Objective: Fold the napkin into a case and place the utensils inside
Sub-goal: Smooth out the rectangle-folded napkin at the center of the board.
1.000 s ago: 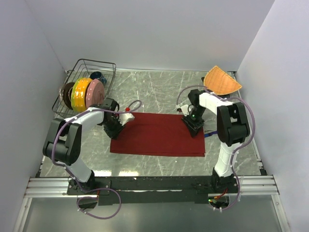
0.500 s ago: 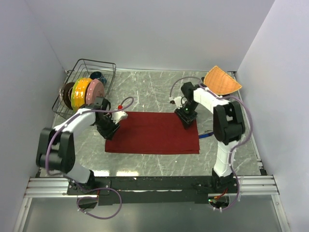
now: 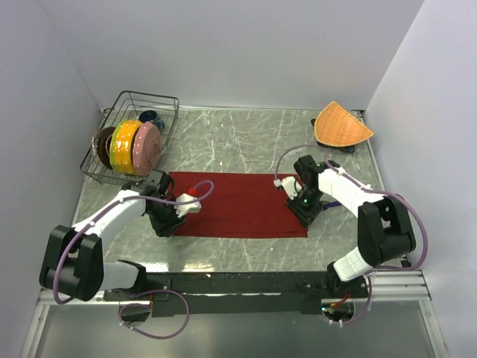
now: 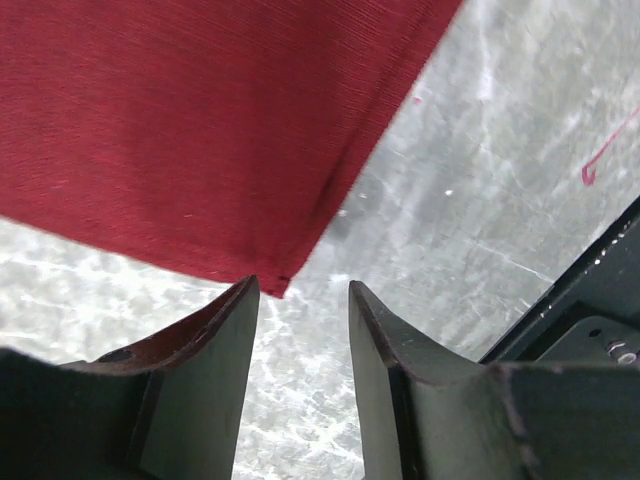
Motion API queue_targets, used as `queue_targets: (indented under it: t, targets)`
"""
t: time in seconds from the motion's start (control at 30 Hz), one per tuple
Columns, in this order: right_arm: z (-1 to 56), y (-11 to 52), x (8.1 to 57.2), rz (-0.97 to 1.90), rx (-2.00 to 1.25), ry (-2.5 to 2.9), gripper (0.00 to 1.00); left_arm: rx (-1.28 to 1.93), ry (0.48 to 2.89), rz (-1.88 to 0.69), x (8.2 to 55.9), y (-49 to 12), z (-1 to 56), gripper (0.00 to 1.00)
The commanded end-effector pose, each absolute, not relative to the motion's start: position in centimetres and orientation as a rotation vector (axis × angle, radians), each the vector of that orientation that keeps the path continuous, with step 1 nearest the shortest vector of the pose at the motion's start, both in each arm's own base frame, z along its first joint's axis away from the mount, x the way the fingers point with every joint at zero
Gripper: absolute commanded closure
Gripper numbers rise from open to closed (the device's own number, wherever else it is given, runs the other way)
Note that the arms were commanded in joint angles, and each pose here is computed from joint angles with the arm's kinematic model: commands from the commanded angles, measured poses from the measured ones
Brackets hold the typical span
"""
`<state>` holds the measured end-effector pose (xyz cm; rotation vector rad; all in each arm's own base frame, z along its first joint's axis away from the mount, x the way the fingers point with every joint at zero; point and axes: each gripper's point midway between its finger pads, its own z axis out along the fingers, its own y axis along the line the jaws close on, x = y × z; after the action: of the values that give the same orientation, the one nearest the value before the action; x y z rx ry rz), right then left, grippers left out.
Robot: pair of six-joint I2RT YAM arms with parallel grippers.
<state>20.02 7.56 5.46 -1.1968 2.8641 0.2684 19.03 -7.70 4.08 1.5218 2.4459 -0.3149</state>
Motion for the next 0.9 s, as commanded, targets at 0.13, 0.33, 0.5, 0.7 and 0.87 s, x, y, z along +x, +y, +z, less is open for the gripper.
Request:
queue_targets:
  t: [0.13,0.33,0.5,0.7,0.87]
  targets:
    - [3.1,7.3,20.3,0.135,-1.328,2.779,0.61,1.577,2.367,-0.285,19.8,-8.2,3.9,0.54]
    - [2.2,7.8,20.3,0.083,-1.357,2.755,0.61,1.581,2.359,-0.283,19.7,-8.2,3.7,0.54]
    - [1.7,8.1,20.4,0.071,-1.38,2.761,0.61,1.584,2.355,-0.287,19.6,-8.3,3.7,0.52]
    - [1.0,8.2,20.0,0.054,-1.406,2.766,0.61,1.591,2.351,-0.288,19.6,-8.3,3.7,0.51]
    - [1.4,8.3,20.3,0.046,-1.402,2.754,0.8,1.625,2.326,-0.253,19.7,-8.3,3.5,0.54]
